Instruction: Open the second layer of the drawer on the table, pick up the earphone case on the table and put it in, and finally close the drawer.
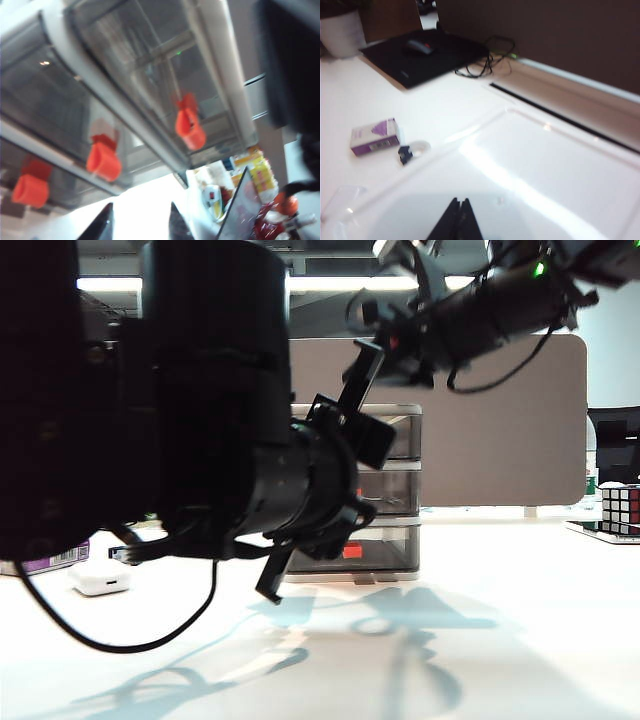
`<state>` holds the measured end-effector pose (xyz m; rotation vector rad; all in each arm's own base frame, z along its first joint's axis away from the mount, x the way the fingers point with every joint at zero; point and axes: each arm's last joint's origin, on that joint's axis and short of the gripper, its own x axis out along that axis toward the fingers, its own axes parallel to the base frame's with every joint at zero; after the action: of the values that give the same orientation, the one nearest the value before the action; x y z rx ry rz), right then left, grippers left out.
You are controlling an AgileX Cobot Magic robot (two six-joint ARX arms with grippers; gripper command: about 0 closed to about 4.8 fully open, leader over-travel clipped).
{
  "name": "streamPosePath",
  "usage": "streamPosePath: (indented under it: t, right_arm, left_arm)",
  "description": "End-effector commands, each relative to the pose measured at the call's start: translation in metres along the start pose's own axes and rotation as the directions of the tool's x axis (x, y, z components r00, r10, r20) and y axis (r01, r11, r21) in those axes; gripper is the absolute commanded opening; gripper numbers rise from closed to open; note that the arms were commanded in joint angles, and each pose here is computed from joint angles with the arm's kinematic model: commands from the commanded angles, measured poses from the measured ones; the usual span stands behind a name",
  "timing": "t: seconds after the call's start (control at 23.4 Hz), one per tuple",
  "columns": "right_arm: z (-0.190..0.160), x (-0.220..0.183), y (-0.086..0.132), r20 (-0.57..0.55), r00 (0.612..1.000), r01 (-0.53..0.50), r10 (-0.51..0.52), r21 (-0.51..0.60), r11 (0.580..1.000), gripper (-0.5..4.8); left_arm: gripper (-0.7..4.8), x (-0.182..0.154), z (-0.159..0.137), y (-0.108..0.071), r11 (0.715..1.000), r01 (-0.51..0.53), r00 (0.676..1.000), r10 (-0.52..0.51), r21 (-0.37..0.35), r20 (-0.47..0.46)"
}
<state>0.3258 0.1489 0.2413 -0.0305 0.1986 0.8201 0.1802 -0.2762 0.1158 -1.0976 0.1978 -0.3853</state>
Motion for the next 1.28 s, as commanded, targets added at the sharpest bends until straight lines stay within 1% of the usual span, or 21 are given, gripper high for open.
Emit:
streamPosePath:
  t: [0.04,0.26,0.56,0.6,0.68,0.73,0.81,0.94,1.03,1.28]
  right_arm:
    - [-0.008,0.006,-0.002,-0.019,1.0,-0.006,0.006,0.006,1.0,-0.05]
    - [-0.019,0.012,-0.004,-0.051,0.999,0.0,0.001,0.021,1.0,-0.05]
    - [-0.016,0.013,-0.005,-0.022,1.0,0.001,-0.001,0.008,1.0,-0.05]
    - [-0.016,0.013,-0.005,-0.021,1.0,0.001,-0.001,0.008,1.0,-0.05]
    - [-0.014,0.013,-0.005,-0.02,1.0,0.001,-0.001,0.012,1.0,-0.05]
    - [-0.013,0.014,-0.005,-0.017,1.0,0.0,0.0,0.016,1.0,-0.05]
    - [-0.012,0.014,-0.005,-0.012,1.0,0.001,0.0,0.015,1.0,-0.05]
    - [-0.012,0.014,-0.005,-0.012,1.0,0.001,-0.001,0.014,1.0,-0.05]
    - [-0.012,0.014,-0.005,-0.012,1.0,0.001,0.0,0.014,1.0,-0.05]
    - [-0.012,0.014,-0.005,-0.011,1.0,0.001,-0.001,0.014,1.0,-0.05]
  left_arm:
    - [1.34,0.005,0.001,-0.01,0.997,0.032,0.999,-0.029,-0.068,0.046]
    - [1.33,0.007,0.002,-0.011,0.996,0.022,0.996,-0.015,-0.087,0.085]
    - [1.3,0.007,0.003,-0.009,0.996,-0.014,0.988,0.028,-0.092,0.151]
    - [1.29,0.007,0.003,-0.007,0.994,-0.021,0.987,0.037,-0.103,0.158]
    - [1.29,0.01,0.002,0.002,0.985,-0.027,0.987,0.054,-0.168,0.154]
    - [1.29,0.01,0.0,0.008,0.975,-0.036,0.986,0.071,-0.221,0.153]
    - [1.29,0.011,-0.004,0.018,0.96,-0.05,0.986,0.092,-0.276,0.142]
    - [1.29,0.012,-0.008,0.024,0.938,-0.051,0.985,0.103,-0.344,0.136]
    - [1.29,0.012,-0.01,0.025,0.932,-0.049,0.987,0.101,-0.359,0.129]
    - [1.29,0.014,-0.013,0.021,0.93,-0.036,0.991,0.08,-0.366,0.107]
